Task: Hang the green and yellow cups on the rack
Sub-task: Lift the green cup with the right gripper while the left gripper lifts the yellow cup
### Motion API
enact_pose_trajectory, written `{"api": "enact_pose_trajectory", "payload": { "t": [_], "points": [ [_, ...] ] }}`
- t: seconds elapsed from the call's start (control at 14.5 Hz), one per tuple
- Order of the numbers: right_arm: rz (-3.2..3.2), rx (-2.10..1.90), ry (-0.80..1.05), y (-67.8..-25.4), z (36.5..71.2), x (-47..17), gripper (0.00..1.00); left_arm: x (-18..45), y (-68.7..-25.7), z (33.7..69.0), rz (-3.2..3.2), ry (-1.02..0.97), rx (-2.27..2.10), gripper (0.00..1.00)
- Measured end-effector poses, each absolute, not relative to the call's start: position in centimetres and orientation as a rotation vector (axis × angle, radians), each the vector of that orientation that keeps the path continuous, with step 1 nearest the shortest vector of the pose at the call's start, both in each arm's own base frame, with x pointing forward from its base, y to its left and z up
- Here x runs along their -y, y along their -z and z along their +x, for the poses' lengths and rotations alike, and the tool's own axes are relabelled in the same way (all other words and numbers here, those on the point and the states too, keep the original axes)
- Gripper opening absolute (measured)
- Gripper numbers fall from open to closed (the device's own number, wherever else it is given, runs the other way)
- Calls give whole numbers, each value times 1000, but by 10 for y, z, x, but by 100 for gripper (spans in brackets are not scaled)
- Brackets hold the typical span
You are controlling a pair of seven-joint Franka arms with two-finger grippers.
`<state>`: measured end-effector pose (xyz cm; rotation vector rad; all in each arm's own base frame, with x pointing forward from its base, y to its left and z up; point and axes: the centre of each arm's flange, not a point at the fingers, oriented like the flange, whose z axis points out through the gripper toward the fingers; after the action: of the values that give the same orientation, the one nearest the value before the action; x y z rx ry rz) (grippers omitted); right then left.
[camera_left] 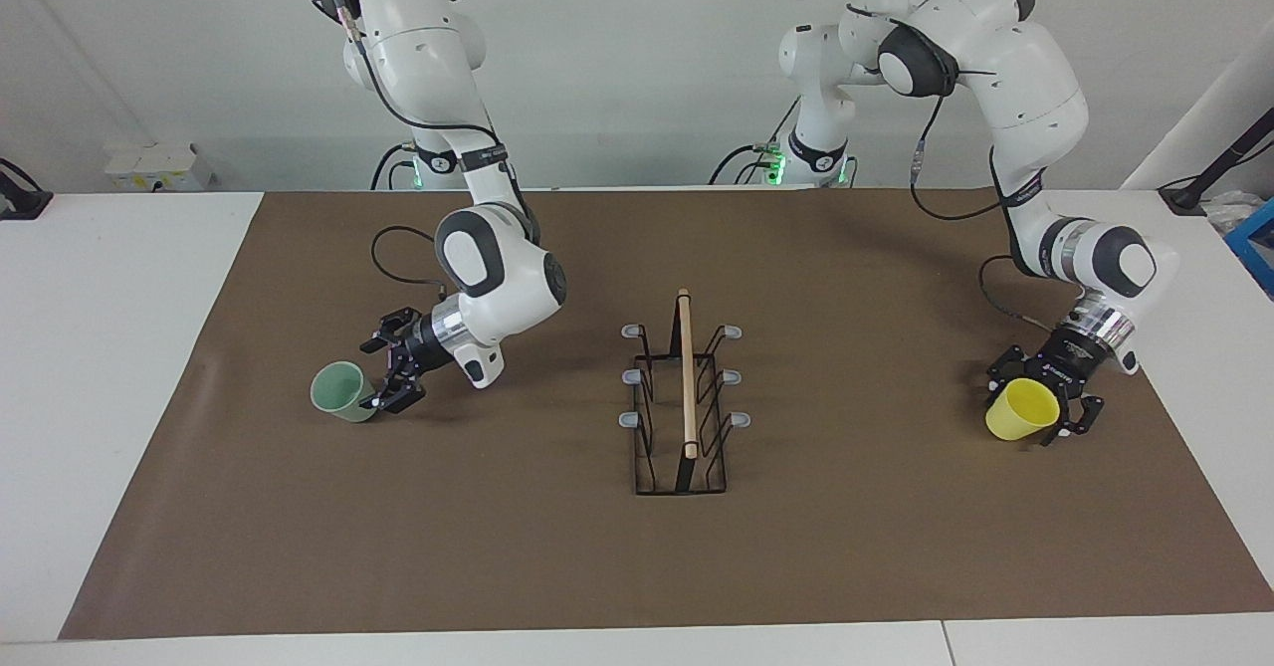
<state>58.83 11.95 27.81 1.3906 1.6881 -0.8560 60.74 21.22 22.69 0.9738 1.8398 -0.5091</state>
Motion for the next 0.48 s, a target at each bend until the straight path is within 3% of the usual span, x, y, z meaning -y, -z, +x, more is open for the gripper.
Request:
{"api": "enact_pose_trajectory", "payload": {
  "t": [0.28,0.41,0.48],
  "points": [
    [1397,-1686,851,-279,591,-117,100,-208,-227,608,986,511,-1821,100],
    [1395,-1702,832,-274,590,-119,100,-206,-227,608,992,512,-1811,96],
    [1400,-1700,825,-271,590,-119,100,-206,-228,608,1001,509,-1803,88]
  ]
}}
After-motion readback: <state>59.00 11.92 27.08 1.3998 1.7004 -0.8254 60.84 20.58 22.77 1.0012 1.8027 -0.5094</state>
